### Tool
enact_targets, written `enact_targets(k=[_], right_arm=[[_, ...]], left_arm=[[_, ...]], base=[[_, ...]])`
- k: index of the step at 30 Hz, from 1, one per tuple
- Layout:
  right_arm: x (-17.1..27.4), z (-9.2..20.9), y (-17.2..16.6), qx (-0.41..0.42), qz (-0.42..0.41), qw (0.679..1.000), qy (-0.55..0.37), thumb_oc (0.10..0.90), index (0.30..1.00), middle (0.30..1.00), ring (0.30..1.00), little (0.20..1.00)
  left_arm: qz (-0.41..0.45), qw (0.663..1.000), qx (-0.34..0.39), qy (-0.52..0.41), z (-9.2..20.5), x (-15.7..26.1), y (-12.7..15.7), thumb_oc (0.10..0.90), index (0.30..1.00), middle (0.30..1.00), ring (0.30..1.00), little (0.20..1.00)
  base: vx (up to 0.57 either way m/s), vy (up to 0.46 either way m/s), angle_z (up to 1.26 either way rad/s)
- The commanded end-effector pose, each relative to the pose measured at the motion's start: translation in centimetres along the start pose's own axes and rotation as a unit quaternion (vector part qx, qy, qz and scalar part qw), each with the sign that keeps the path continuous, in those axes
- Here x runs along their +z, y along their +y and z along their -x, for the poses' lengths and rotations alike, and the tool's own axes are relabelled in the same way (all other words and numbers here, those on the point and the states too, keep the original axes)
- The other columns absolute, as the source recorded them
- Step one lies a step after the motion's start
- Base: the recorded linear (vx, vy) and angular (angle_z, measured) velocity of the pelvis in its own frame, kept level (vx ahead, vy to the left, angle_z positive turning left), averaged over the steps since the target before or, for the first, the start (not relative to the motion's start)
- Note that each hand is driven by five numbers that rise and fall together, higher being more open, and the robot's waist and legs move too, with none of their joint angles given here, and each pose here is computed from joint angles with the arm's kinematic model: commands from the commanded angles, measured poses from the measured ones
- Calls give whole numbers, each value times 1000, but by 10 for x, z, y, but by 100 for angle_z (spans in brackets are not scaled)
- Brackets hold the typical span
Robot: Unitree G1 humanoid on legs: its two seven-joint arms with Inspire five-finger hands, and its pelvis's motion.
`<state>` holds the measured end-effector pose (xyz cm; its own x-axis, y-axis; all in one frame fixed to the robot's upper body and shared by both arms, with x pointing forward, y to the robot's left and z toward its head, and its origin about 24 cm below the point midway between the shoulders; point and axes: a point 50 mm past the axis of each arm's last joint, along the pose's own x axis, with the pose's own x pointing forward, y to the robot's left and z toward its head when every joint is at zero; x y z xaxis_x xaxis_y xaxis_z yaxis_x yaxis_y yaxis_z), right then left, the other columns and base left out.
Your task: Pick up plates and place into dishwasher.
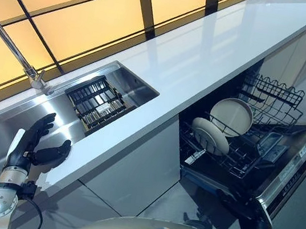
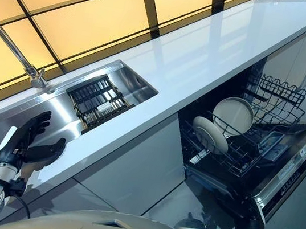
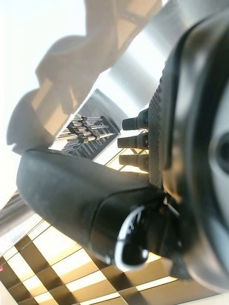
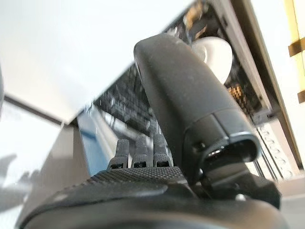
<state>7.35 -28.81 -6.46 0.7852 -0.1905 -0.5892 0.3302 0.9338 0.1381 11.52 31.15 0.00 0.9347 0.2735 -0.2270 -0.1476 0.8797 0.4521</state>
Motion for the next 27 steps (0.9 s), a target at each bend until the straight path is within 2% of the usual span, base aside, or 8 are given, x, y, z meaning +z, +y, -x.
enact_targets(k=[1, 9, 19, 22, 27], right_arm=[[68, -23, 18, 41, 21, 984, -170, 800, 900, 900, 900, 900], [114, -44, 44, 55, 61, 961, -263, 800, 900, 900, 900, 900], [147, -55, 78, 119, 90, 943, -297, 800, 900, 900, 900, 900], [140, -64, 85, 128, 109, 953, -253, 800, 900, 900, 900, 900], [89, -70, 83, 165, 159, 970, -86, 800, 900, 900, 900, 900]], left_arm=[[-15, 994, 48, -97, -27, 42, 28, 800, 900, 900, 900, 900], [4, 995, 38, -87, -41, 41, 22, 800, 900, 900, 900, 900], [22, 996, -2, -85, -51, 46, -2, 800, 900, 900, 900, 900], [22, 996, -12, -81, -54, 45, -6, 800, 900, 900, 900, 900], [24, 995, -11, -93, -48, 42, -4, 800, 900, 900, 900, 900]], base=[[42, 117, 6], [21, 86, 2], [45, 104, 12], [20, 81, 4], [-60, 29, 10]])
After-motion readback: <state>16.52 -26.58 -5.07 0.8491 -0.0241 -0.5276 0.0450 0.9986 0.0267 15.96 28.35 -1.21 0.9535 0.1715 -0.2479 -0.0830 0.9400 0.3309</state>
